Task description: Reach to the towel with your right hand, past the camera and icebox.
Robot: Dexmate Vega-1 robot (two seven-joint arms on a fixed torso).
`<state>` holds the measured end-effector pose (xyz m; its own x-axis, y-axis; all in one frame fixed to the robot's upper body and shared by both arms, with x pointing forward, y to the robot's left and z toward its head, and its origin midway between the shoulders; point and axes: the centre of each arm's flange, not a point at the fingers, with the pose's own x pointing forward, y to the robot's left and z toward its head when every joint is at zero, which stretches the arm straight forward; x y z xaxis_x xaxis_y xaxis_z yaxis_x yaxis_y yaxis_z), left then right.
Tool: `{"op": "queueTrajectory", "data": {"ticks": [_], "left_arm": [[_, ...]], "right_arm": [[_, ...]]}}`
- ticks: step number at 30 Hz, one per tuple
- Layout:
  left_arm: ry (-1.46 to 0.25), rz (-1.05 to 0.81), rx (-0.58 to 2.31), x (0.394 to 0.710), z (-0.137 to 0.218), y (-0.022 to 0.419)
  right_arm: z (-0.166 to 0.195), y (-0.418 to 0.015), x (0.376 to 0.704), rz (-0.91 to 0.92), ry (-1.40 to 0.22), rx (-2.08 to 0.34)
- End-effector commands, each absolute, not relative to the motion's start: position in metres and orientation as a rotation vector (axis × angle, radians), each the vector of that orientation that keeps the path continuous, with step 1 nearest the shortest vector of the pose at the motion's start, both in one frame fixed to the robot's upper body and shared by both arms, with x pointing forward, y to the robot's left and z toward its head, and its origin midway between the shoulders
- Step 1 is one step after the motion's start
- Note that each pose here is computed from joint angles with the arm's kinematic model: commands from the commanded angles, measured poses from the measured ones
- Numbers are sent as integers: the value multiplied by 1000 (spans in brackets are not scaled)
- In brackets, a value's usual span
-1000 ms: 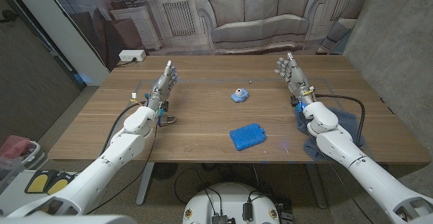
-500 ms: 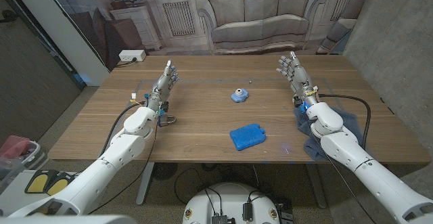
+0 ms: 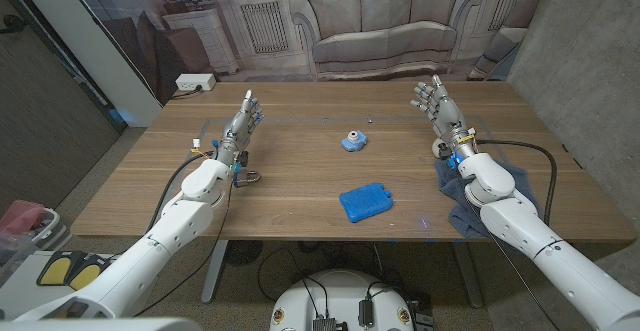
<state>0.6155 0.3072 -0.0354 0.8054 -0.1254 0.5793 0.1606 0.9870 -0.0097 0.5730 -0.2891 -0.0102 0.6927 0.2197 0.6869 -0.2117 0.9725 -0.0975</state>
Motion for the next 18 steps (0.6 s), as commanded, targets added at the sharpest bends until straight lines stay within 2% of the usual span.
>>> {"op": "queueTrajectory", "data": {"ticks": [1,18], "left_arm": [[-615,-169,-75,612,-39,302],[-619,-171,-72,605,-42,294]], "right_arm": [[-14,-302,561,257,-782,-6],[-22,-321,542,242,-812,-22]]}}
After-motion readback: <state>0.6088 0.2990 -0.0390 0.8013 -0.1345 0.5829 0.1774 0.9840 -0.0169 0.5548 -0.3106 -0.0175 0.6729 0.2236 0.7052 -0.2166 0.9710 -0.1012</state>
